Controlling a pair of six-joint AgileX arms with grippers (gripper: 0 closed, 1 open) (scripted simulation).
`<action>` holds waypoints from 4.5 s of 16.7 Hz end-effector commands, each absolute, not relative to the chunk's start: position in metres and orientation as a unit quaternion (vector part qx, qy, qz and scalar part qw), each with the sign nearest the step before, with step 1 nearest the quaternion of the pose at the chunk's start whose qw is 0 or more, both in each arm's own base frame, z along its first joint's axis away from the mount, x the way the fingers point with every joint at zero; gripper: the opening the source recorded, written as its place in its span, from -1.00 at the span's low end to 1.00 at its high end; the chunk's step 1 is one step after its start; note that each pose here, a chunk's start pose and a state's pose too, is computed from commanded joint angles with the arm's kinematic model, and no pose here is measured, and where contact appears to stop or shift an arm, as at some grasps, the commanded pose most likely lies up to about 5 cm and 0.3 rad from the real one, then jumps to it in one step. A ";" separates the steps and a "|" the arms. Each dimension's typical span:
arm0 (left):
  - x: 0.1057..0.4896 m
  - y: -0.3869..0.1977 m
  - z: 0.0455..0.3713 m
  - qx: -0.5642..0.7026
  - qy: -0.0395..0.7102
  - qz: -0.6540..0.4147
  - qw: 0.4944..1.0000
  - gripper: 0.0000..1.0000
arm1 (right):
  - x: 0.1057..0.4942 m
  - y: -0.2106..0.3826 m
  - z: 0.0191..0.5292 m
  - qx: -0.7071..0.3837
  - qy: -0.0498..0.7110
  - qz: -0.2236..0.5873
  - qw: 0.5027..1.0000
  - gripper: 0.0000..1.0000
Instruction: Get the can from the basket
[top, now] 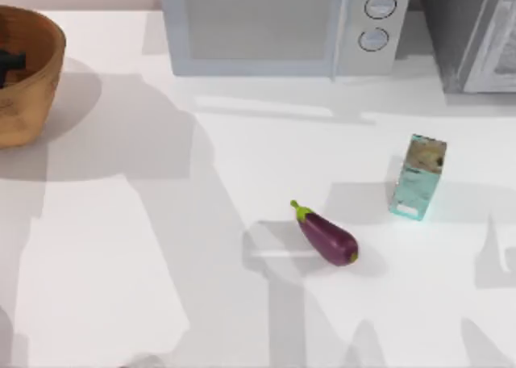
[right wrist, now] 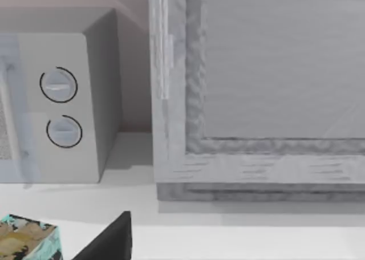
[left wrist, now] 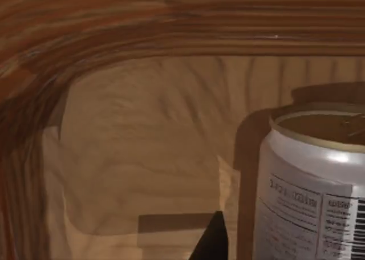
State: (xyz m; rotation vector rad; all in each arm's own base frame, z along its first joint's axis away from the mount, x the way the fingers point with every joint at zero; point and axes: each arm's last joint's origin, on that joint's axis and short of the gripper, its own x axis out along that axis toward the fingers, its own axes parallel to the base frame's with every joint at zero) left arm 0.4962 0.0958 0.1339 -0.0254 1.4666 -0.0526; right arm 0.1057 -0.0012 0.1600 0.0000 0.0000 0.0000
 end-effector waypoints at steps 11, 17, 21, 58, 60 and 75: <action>0.496 0.096 0.134 -0.012 0.669 -0.024 0.743 -1.00 | 0.106 -0.001 0.160 0.000 0.000 0.000 1.000 1.00; 0.484 0.094 0.169 -0.010 0.645 -0.013 0.764 -1.00 | 0.106 -0.001 0.160 0.000 0.000 0.000 1.000 1.00; 0.458 0.081 0.222 0.001 0.586 -0.003 0.810 -1.00 | 0.106 -0.001 0.160 0.000 0.000 0.000 1.000 1.00; 0.121 -0.005 0.185 0.006 0.005 -0.050 0.999 -1.00 | 0.106 -0.001 0.160 0.000 0.000 0.000 1.000 1.00; 0.133 -0.008 0.197 0.009 0.007 -0.084 0.996 -1.00 | 0.106 -0.001 0.160 0.000 0.000 0.000 1.000 1.00; 0.314 -0.052 0.172 0.022 0.006 -0.442 0.897 -1.00 | 0.106 -0.001 0.160 0.000 0.000 0.000 1.000 1.00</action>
